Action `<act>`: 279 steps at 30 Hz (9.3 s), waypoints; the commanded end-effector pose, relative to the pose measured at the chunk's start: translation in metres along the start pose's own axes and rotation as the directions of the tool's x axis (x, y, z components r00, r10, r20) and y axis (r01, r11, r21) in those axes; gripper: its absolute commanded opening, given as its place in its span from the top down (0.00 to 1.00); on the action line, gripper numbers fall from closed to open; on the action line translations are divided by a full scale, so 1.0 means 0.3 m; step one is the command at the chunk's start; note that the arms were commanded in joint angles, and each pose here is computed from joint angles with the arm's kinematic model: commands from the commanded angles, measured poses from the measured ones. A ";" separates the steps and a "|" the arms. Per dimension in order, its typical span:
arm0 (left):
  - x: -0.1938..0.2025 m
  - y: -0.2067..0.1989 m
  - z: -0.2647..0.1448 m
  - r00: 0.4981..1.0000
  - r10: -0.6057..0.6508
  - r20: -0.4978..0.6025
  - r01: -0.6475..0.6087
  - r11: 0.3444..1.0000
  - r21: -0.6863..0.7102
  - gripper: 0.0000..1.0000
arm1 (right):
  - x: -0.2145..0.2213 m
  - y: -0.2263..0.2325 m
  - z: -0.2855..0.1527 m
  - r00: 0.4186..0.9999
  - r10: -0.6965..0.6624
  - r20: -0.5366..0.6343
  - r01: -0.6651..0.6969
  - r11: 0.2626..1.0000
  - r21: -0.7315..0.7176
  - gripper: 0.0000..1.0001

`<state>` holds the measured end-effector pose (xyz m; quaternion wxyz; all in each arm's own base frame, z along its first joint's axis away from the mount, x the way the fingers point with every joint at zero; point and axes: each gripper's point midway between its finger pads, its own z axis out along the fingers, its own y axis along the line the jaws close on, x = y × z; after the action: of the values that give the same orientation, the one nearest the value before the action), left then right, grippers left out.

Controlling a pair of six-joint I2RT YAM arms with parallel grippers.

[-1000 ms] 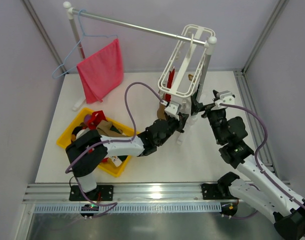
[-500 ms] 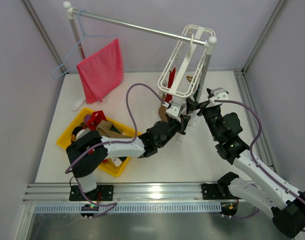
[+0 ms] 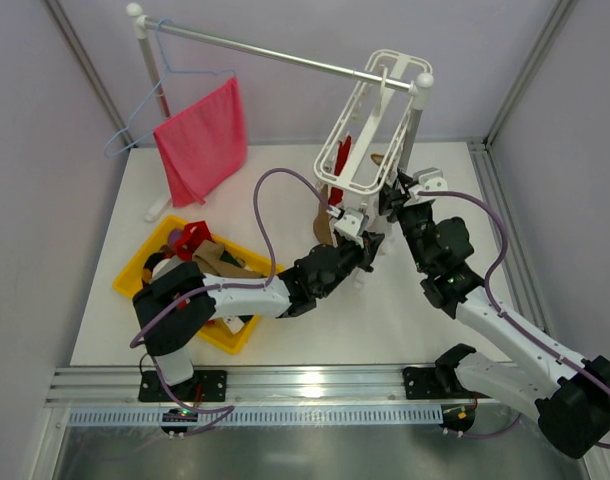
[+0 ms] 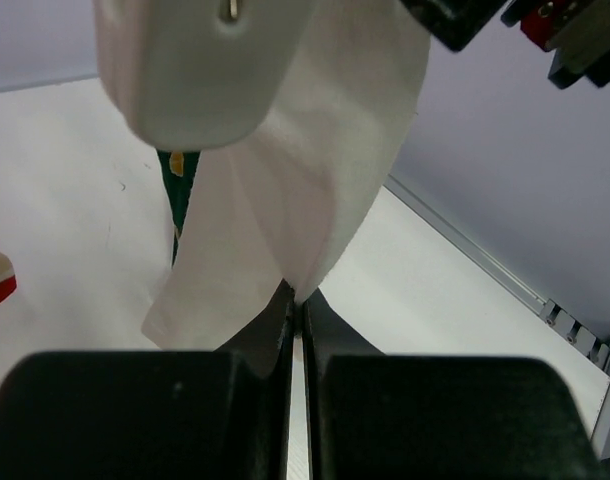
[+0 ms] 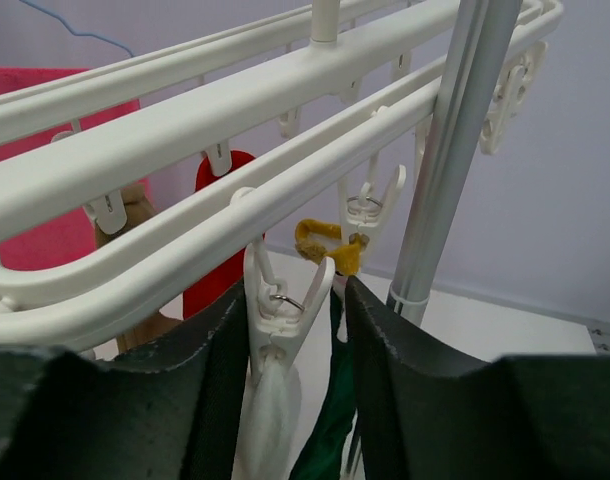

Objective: Remove the socks clipped to the hanger

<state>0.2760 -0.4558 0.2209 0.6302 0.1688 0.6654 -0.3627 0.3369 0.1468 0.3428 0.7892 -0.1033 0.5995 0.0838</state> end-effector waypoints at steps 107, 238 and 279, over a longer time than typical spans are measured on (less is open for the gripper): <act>-0.214 0.966 -1.147 0.986 -0.043 0.162 0.167 0.290 -0.942 0.00 | -0.075 -0.164 -0.053 0.994 0.006 0.113 -0.034 0.967 0.251 0.06; -0.165 0.151 -0.373 0.993 -0.084 0.079 0.100 0.968 -0.228 1.00 | -0.315 0.108 -0.162 0.965 0.226 0.134 -0.162 0.913 -0.374 0.00; -0.159 0.021 -0.345 0.990 0.127 0.058 -0.105 0.952 -0.287 1.00 | -0.464 0.030 -0.306 0.958 0.198 0.206 -0.129 0.943 -0.307 0.00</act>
<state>0.2094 -0.3667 0.2425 0.6805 0.1240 0.6839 -0.2322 0.2343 0.1226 0.4275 0.8126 -0.1273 0.5249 0.2189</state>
